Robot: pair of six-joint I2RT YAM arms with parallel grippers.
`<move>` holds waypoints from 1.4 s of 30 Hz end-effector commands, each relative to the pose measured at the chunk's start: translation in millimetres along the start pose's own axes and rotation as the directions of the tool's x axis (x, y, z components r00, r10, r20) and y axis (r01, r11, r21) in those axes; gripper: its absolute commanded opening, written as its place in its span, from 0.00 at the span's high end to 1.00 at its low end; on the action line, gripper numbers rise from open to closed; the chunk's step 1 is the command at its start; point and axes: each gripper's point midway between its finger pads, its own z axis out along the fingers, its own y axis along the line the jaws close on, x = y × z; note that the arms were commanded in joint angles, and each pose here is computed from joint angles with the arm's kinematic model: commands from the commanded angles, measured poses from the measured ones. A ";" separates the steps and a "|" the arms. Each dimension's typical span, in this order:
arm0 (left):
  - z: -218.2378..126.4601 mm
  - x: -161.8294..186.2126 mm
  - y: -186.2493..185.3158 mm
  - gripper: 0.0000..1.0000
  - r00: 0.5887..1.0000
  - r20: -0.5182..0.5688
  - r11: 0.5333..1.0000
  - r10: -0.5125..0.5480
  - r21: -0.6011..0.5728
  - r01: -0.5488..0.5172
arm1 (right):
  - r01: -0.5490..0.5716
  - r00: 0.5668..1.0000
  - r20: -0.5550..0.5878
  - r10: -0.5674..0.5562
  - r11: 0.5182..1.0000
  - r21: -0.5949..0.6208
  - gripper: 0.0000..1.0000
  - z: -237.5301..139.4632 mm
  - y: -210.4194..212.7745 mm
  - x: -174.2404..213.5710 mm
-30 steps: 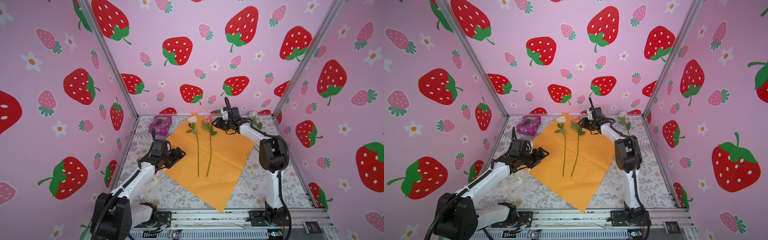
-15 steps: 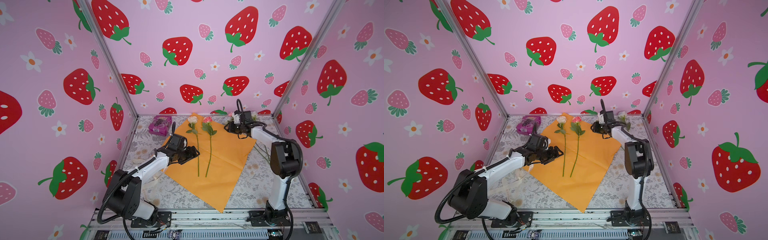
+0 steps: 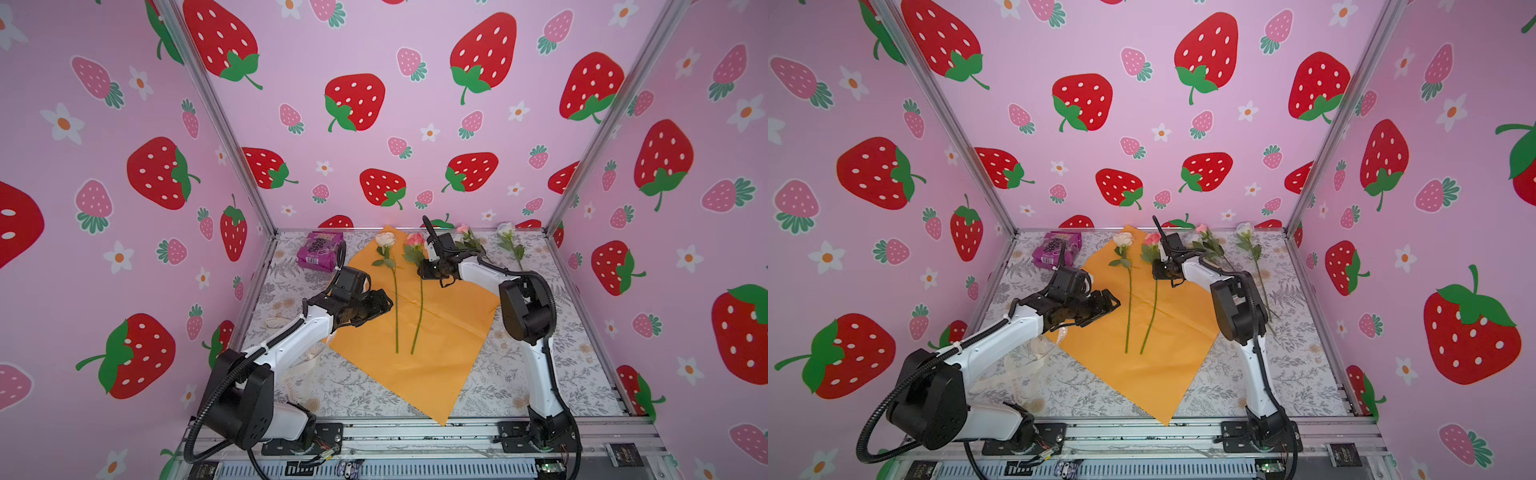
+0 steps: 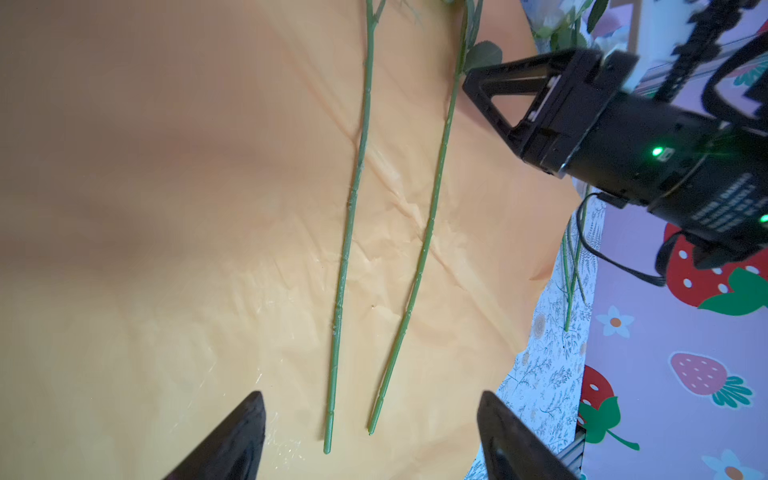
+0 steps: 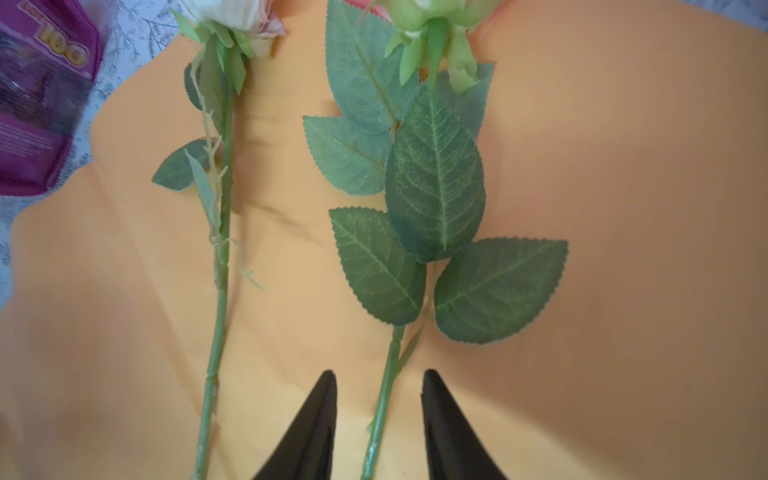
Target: Tie the bouquet of fake flowers
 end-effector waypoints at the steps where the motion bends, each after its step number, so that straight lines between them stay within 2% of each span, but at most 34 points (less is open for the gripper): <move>1: -9.3 -8.4 4.2 0.19 0.999 0.036 1.000 -0.006 -0.018 0.007 | 0.022 0.998 -0.054 -0.022 1.000 0.004 0.67 16.0 -0.5 12.6; 10: -12.7 -9.9 13.8 0.19 0.998 0.046 0.999 -0.030 -0.017 0.031 | 0.028 1.000 -0.002 -0.028 0.999 -0.042 0.91 15.9 14.9 -7.9; 13: -13.2 -10.3 13.3 0.19 0.999 0.042 0.999 -0.031 -0.011 0.032 | 0.036 0.999 0.016 -0.035 0.996 -0.082 0.92 16.5 24.2 -12.9; 20: -15.7 -8.9 14.9 0.19 0.999 0.041 0.999 -0.036 -0.012 0.036 | 0.016 0.999 -0.026 -0.019 0.993 -0.117 0.91 34.4 30.8 -8.0; 22: -17.3 -8.5 14.3 0.19 0.999 0.041 0.999 -0.033 -0.011 0.034 | 0.020 0.999 -0.032 -0.023 0.996 -0.091 0.87 34.4 28.9 -8.3; 26: -19.7 -8.4 16.7 0.19 0.998 0.051 0.999 -0.039 -0.014 0.040 | 0.043 0.999 0.000 -0.043 0.996 -0.081 0.82 21.9 33.8 -18.6; 31: -18.9 -8.1 16.5 0.18 0.998 0.047 0.999 -0.041 -0.010 0.042 | 0.062 0.998 0.011 -0.062 0.998 0.007 0.72 9.8 20.8 -21.5; 37: -20.4 -7.8 15.5 0.18 0.998 0.049 0.999 -0.038 -0.005 0.039 | 0.062 0.998 -0.014 -0.062 0.998 0.013 0.70 11.1 18.2 -13.6; 42: -20.4 -7.5 17.2 0.19 0.998 0.050 0.999 -0.041 -0.009 0.041 | 0.069 0.997 0.029 -0.069 0.998 0.007 0.70 -4.5 25.6 -26.3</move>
